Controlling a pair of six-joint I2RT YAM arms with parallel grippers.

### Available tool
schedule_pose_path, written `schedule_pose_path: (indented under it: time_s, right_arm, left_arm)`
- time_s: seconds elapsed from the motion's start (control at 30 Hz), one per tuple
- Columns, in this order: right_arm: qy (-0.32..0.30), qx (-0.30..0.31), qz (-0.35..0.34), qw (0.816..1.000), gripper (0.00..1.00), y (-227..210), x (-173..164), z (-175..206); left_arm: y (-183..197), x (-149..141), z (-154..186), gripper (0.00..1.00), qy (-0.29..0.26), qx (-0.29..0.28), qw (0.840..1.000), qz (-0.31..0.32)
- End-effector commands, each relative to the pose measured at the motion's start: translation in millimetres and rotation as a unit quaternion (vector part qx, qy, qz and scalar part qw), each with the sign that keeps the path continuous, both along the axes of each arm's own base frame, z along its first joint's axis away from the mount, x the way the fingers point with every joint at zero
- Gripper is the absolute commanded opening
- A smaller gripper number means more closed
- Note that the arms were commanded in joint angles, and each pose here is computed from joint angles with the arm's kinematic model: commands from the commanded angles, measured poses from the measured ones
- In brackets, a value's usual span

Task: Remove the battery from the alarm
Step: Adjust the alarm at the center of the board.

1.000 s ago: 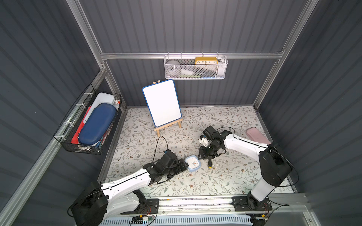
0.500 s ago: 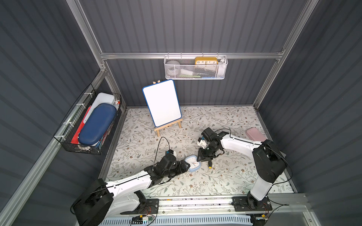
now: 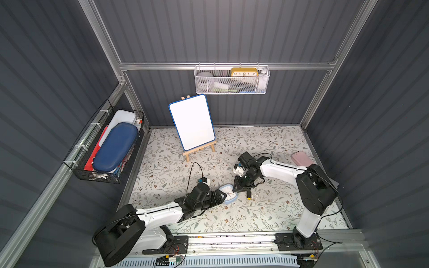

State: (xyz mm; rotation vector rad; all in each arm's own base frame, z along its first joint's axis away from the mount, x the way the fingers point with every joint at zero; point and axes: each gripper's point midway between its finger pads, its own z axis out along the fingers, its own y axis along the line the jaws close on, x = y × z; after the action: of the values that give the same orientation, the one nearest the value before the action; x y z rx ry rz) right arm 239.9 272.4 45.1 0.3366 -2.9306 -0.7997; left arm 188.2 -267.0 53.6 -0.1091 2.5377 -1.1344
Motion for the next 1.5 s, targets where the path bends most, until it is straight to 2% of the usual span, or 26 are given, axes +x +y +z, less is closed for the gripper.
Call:
schedule_pose_path:
  time_s: [0.0, 0.27, 0.5, 0.83, 1.0, 1.17, 1.33, 1.47]
  right_arm:
    - [0.017, -0.006, 0.009, 1.000, 0.32, 0, -7, -10]
    - [0.027, 0.017, 0.004, 0.999, 0.32, 9, -5, -6]
    - [0.044, 0.024, 0.005, 0.999, 0.32, 13, -8, -12]
    - [0.059, 0.024, 0.003, 0.998, 0.31, 16, -8, -22]
    - [0.065, 0.030, 0.000, 0.997, 0.30, 20, -7, -26]
    - [0.071, 0.039, -0.007, 0.997, 0.29, 24, -4, -28]
    - [0.075, 0.045, -0.010, 0.996, 0.29, 26, -4, -29]
    - [0.071, 0.047, -0.011, 0.996, 0.29, 27, -2, -27]
  left_arm:
    - [-9, 5, 1, 0.81, -0.019, -0.009, 1.000, -0.019]
    - [-14, 3, -2, 0.78, -0.014, -0.011, 0.999, -0.031]
    - [-21, 14, 9, 0.76, -0.044, -0.015, 0.998, -0.034]
    - [-26, 26, 43, 0.61, -0.093, -0.037, 0.995, -0.026]
    - [-25, 29, 67, 0.61, -0.123, -0.060, 0.990, -0.016]
    - [-25, 28, 84, 0.66, -0.146, -0.082, 0.986, -0.018]
    - [-31, 27, 77, 0.69, -0.141, -0.084, 0.986, -0.032]
    - [-35, 25, 58, 0.69, -0.119, -0.059, 0.990, -0.047]
